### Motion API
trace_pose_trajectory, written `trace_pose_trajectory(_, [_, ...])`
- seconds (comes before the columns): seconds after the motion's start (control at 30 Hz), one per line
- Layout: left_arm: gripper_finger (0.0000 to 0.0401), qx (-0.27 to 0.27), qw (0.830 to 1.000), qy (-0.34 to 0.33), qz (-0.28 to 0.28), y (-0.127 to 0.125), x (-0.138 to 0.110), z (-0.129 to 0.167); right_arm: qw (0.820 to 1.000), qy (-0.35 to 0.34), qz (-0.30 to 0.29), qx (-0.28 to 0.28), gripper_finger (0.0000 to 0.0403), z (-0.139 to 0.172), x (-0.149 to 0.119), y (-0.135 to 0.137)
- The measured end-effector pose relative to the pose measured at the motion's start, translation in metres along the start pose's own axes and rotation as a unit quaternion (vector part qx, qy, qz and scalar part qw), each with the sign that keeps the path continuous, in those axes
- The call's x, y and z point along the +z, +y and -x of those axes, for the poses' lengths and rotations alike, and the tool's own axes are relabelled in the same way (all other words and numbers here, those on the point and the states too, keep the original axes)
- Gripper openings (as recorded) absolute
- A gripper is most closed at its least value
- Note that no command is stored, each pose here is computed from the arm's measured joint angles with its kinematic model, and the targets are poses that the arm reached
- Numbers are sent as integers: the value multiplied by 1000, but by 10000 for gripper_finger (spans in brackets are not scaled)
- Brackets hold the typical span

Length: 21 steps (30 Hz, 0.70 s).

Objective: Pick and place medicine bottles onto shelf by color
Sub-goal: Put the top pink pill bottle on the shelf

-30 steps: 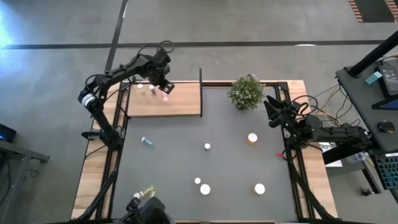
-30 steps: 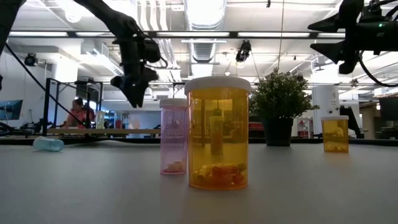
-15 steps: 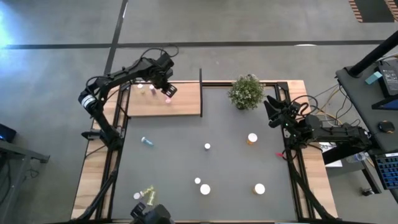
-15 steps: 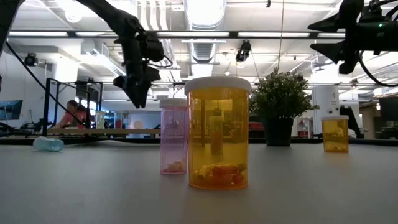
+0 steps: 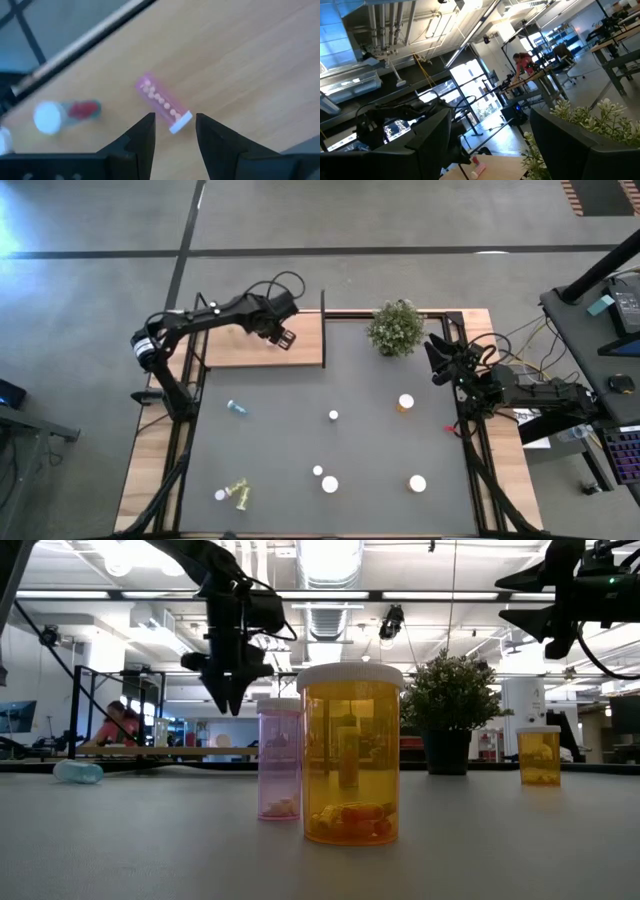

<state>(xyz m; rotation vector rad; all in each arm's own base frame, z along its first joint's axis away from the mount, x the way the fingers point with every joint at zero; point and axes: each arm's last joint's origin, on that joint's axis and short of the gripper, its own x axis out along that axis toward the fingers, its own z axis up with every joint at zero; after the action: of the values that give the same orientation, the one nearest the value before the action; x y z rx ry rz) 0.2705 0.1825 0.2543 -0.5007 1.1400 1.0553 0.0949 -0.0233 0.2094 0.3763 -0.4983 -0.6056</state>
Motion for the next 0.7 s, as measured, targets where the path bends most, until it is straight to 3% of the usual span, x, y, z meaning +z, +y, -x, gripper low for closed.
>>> trace_pose_trajectory(0.33, [161, -1, 993, -5, 115, -23, -19, -4, 1000, 0, 0, 0, 260, 0, 0, 0])
trace_pose_trajectory(0.7, [194, 42, 958, -64, 276, -42, -45, -14, 1000, 0, 0, 0, 260, 0, 0, 0])
